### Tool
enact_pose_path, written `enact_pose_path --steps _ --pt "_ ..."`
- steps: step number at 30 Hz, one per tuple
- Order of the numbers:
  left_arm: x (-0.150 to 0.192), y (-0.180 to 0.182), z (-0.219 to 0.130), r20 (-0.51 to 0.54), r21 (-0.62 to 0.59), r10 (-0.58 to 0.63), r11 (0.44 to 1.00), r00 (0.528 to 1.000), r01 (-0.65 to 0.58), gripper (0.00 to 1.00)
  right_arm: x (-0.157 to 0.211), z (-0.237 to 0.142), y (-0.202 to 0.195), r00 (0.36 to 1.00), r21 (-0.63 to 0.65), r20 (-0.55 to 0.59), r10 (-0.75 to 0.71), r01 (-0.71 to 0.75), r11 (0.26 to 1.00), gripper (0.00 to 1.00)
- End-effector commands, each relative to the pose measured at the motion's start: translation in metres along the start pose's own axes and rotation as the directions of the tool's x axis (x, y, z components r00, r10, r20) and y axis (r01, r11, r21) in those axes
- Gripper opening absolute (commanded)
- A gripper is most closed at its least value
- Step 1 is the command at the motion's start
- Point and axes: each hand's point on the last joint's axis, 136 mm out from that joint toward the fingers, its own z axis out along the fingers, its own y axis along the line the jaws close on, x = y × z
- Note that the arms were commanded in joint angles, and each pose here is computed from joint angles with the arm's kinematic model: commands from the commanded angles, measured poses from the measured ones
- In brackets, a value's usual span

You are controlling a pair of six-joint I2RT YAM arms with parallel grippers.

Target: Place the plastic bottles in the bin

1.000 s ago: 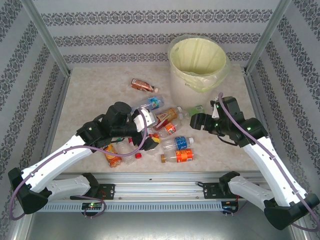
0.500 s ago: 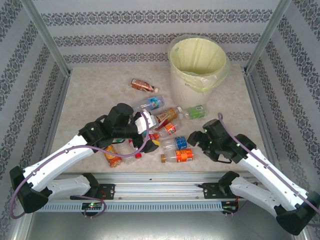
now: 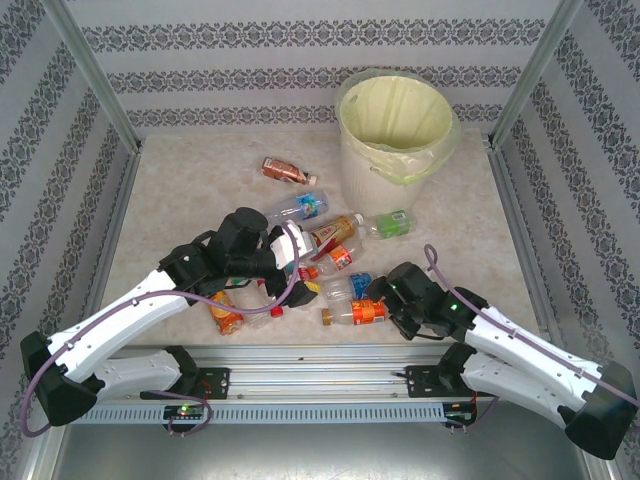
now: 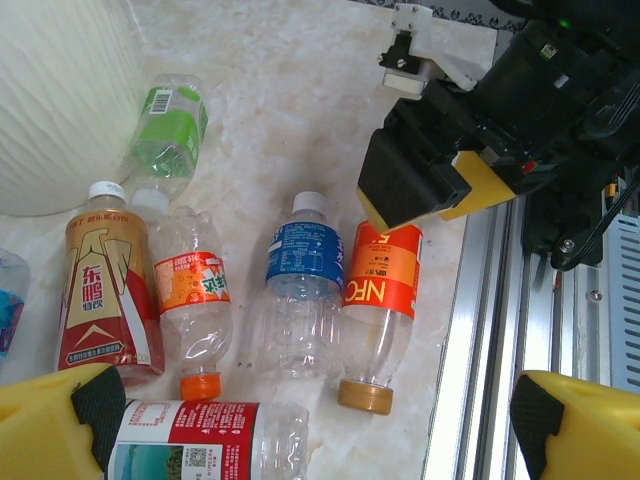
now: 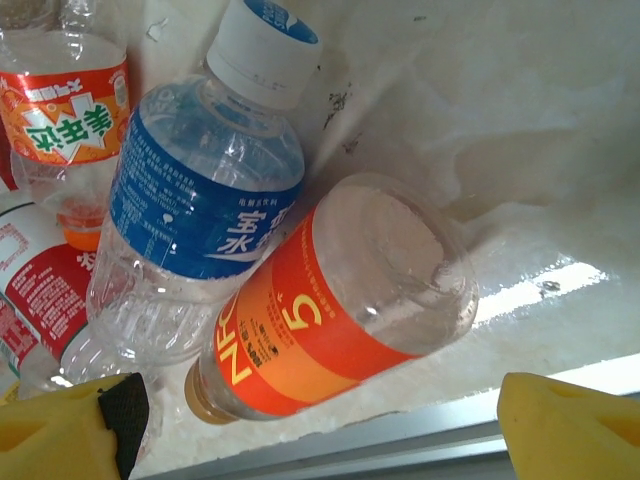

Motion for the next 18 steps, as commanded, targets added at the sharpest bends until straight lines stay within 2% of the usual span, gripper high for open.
enact_pose_path --steps 1,18 --pt "-0.003 -0.006 0.005 0.016 0.028 -0.004 1.000 1.000 0.004 1.00 -0.001 0.011 0.006 0.999 -0.037 0.024 0.046 -0.045 0.998 0.90" --pt "0.000 -0.008 0.010 0.003 0.046 -0.016 0.999 1.000 0.016 1.00 0.005 0.043 -0.003 0.991 -0.057 0.034 0.128 -0.126 0.990 0.79"
